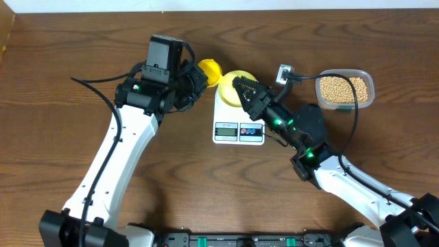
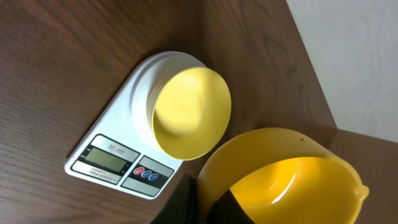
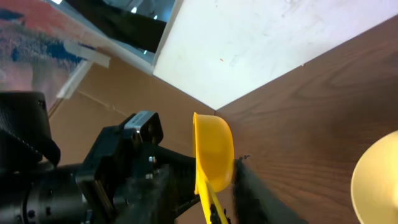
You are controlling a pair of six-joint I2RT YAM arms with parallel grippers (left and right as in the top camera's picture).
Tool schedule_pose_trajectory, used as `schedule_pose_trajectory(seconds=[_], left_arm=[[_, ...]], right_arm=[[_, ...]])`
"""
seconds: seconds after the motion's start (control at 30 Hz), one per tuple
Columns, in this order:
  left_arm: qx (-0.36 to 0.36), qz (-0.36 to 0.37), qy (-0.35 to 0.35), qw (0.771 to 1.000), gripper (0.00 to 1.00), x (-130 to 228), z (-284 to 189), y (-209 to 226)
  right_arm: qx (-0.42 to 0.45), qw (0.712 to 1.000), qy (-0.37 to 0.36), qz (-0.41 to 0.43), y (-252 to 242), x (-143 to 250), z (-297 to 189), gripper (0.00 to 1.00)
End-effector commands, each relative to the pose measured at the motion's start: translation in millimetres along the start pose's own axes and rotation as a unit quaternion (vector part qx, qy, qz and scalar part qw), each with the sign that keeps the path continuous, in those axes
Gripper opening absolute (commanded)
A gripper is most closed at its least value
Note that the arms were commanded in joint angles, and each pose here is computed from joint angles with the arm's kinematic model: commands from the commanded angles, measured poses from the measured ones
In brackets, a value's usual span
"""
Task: Scoop item into bowl and weigh 50g on scale
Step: 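Close the right gripper on the yellow scoop's handle beside the left gripper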
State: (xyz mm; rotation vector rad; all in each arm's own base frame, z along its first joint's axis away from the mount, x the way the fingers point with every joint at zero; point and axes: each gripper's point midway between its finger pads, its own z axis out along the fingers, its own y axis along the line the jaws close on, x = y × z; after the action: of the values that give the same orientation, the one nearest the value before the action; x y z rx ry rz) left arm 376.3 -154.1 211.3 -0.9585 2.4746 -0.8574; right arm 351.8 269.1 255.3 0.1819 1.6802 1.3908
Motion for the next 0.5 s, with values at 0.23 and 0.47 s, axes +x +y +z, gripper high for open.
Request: schedule_pose_trajectory(seconds=[0.23, 0.47], left_arm=[[0.001, 0.0, -0.004, 1.0, 0.08, -0.4, -1.8, -0.1], [0.002, 0.001, -0.004, 1.0, 0.08, -0.7, -1.8, -0.6]], right_arm=[[-0.006, 1.0, -0.009, -0.01, 6.8, -5.4, 3.4, 0.08], [-0.005, 1.0, -0.009, -0.01, 6.5, -5.3, 3.5, 0.06]])
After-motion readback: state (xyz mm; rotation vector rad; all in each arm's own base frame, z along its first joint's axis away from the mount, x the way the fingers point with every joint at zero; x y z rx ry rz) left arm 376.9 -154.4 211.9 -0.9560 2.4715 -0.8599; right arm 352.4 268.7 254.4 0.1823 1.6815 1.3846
